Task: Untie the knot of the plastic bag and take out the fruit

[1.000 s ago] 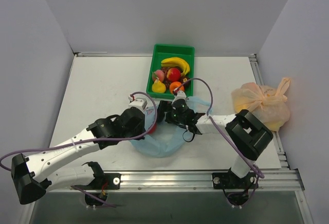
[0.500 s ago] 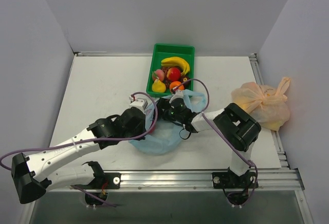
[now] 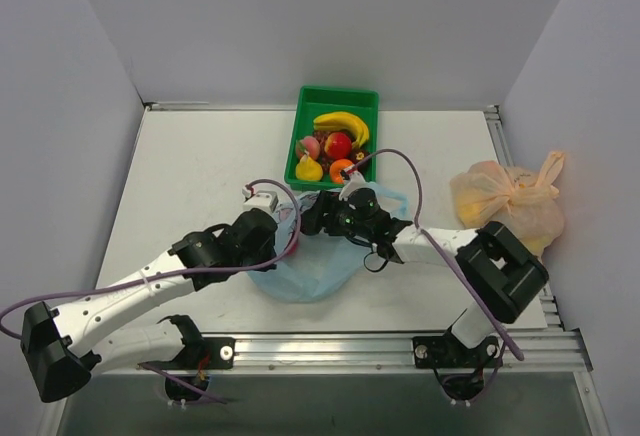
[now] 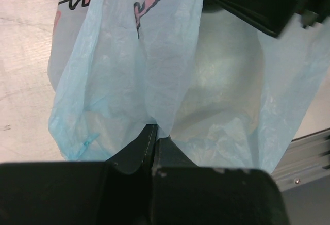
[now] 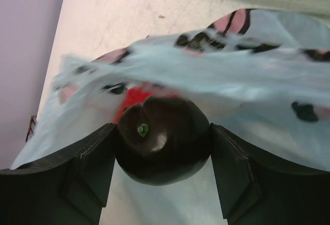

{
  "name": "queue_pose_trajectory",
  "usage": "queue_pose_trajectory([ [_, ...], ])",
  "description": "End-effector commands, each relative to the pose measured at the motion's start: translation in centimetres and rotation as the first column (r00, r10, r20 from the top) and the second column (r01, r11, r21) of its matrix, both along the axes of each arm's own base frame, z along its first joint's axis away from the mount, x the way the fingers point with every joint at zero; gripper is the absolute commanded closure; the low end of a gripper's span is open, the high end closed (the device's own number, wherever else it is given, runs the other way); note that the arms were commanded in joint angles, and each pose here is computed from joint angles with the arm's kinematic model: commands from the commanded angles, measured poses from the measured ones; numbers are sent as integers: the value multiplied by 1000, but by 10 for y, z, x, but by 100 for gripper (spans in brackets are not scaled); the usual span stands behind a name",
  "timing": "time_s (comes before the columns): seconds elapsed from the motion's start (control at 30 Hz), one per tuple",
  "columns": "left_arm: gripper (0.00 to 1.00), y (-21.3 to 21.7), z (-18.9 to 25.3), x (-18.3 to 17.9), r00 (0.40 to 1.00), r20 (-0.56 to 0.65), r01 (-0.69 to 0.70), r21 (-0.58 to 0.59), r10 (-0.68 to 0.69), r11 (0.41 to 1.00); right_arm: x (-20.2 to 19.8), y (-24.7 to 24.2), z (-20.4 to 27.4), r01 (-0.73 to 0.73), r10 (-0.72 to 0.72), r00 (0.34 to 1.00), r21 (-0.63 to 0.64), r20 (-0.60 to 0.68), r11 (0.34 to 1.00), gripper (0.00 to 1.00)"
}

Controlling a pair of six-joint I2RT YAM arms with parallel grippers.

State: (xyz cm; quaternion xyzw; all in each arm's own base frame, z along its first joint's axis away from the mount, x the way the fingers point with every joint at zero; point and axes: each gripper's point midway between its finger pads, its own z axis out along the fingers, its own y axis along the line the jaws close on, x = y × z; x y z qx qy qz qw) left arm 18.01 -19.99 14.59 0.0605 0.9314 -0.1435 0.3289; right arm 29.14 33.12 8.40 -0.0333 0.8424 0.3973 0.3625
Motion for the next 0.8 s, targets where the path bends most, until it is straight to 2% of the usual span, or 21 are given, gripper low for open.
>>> queue_pose_trajectory([
  [0.0, 100, 8, 18, 19, 997, 57, -52, -11, 53, 999, -27, -7, 23, -115, 115, 993, -30, 18, 993, 81],
  [0.13, 100, 19, 19, 27, 995, 56, -87, -16, 88, 996, -67, -15, 32, -283, 280, 959, -75, -38, 956, 82],
  [0.23, 100, 21, 17, 27, 996, 46, -74, -9, 75, 997, -82, -22, 59, -365, 367, 930, -102, 4, 925, 83],
  [0.33, 100, 20, 10, 21, 998, 19, -53, -14, 53, 999, -81, -31, 92, -378, 389, 917, -119, 84, 918, 83],
  [0.43, 100, 18, 4, 14, 999, -9, -37, -25, 37, 999, -55, -39, 139, -344, 356, 918, -97, 173, 934, 82],
  [0.47, 100, 19, 1, 11, 999, -17, -32, -25, 32, 999, -36, -44, 163, -305, 318, 922, -89, 222, 948, 82],
  [0.53, 100, 18, 1, 8, 1000, -20, -22, -39, 21, 999, -18, -50, 176, -275, 298, 918, -121, 261, 954, 81],
  [0.57, 100, 20, 0, 6, 1000, -21, -22, -41, 21, 999, 4, -53, 190, -235, 264, 920, -129, 291, 963, 80],
  [0.63, 100, 19, 4, 4, 1000, -16, -13, -61, 12, 998, 29, -59, 197, -200, 235, 922, -142, 306, 969, 77],
  [0.67, 100, 19, 4, 3, 1000, -16, -11, -67, 10, 998, 45, -58, 184, -187, 223, 936, -153, 274, 970, 77],
  [0.7, 100, 19, 5, 2, 1000, -13, -6, -75, 5, 997, 66, -65, 197, -144, 183, 937, -148, 298, 978, 77],
  [0.77, 100, 15, 6, -2, 1000, -20, 21, -93, -23, 995, 94, -65, 173, -122, 163, 954, -173, 251, 977, 77],
])
